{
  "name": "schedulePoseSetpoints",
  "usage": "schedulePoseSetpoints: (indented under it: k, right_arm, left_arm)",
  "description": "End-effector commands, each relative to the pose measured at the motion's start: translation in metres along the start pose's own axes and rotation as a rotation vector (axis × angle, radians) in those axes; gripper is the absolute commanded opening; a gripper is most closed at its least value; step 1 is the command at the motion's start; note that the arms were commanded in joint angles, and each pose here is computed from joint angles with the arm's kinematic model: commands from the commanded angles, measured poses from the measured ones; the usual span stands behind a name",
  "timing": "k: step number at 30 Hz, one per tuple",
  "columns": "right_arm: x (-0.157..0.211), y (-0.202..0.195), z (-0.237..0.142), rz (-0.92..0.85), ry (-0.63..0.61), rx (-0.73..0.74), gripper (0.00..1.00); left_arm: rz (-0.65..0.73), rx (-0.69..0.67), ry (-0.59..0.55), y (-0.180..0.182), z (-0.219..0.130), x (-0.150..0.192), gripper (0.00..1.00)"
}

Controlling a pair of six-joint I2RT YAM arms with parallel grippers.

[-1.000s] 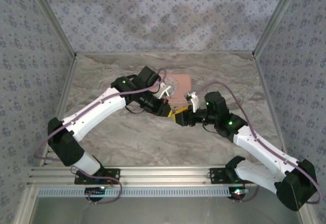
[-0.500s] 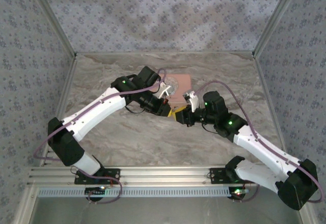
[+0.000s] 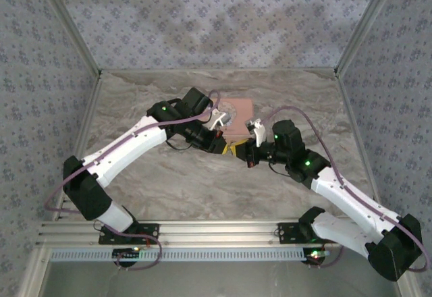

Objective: Unlock a padlock with a key

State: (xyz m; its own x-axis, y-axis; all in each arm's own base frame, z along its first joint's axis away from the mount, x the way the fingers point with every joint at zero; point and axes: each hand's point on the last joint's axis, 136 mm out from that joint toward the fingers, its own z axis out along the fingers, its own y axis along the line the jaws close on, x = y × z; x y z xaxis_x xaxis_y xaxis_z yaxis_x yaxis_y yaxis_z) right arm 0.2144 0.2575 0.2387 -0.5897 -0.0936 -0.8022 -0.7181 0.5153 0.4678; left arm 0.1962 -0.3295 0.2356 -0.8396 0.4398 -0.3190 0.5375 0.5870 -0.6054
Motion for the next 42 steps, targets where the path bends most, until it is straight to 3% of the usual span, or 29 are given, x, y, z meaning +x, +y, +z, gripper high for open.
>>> schedulePoseSetpoints:
  k: [1, 3, 4, 6, 18, 28, 38, 42]
  right_arm:
    - [-0.005, 0.006, -0.003, -0.016, -0.023, -0.025, 0.03]
    - [-0.003, 0.003, -0.004, -0.015, -0.018, -0.013, 0.12]
    - [-0.002, 0.0, -0.005, -0.009, -0.017, 0.004, 0.27]
    - [-0.003, -0.002, -0.008, -0.007, -0.034, 0.016, 0.41]
    - [-0.007, 0.004, -0.011, 0.017, -0.053, -0.065, 0.44]
    - [-0.007, 0.007, -0.005, 0.031, -0.034, -0.112, 0.42]
    - [-0.004, 0.008, -0.004, 0.036, -0.019, -0.131, 0.05]
    - [-0.004, 0.01, -0.004, 0.03, -0.019, -0.142, 0.0]
  left_arm:
    - [0.047, 0.043, -0.044, -0.017, -0.014, -0.005, 0.0]
    - [0.048, 0.042, -0.041, -0.016, -0.013, -0.005, 0.0]
    - [0.047, 0.043, -0.039, -0.017, -0.013, -0.004, 0.0]
    - [0.048, 0.044, -0.04, -0.017, -0.014, -0.004, 0.0]
    - [0.053, 0.074, -0.019, -0.021, -0.013, -0.001, 0.0]
    - [0.078, 0.104, -0.012, -0.03, -0.014, 0.0, 0.0]
    - [0.083, 0.099, -0.014, -0.03, -0.016, 0.0, 0.0]
    - [0.087, 0.095, -0.023, -0.031, -0.017, -0.002, 0.0]
